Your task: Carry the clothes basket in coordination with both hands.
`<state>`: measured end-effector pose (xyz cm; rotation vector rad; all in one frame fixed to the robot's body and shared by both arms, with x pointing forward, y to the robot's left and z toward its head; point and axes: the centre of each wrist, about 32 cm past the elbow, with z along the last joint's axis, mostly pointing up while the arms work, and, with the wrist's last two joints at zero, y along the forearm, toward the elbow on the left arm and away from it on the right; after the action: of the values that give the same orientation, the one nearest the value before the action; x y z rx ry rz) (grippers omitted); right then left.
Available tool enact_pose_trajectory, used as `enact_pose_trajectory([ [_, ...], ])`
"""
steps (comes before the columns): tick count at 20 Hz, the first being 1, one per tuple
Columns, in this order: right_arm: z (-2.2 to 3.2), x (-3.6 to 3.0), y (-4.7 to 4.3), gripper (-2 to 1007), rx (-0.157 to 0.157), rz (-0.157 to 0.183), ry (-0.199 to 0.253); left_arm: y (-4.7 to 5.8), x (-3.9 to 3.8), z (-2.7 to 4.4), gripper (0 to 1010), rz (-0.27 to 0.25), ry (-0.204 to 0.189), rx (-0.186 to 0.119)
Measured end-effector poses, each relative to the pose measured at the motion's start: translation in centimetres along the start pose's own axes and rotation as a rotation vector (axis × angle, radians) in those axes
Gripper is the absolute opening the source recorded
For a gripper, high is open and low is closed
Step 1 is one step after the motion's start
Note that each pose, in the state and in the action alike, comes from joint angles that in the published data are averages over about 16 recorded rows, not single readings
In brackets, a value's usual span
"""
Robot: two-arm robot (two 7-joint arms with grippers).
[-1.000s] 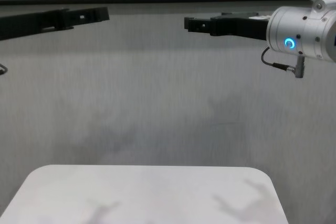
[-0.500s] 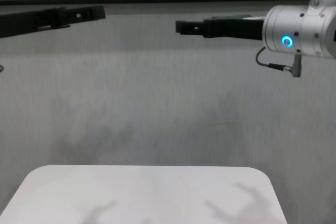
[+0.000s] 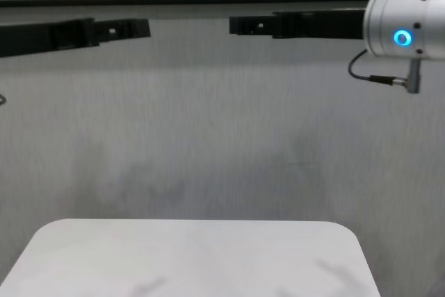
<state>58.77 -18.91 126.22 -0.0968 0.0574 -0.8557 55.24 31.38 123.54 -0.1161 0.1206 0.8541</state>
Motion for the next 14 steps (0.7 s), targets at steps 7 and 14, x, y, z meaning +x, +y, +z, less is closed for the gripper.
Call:
enact_pose_trajectory([
  [7, 0.48, -1.65, -2.36, 1001, -0.011, 0.008, -0.01, 0.7, -0.53, 0.05, 1000, -0.043, 0.03, 0.042],
  [14, 0.47, -3.06, -4.29, 1001, -0.014, 0.006, -0.016, 1.7, -0.86, 0.15, 1000, -0.077, 0.053, 0.068],
])
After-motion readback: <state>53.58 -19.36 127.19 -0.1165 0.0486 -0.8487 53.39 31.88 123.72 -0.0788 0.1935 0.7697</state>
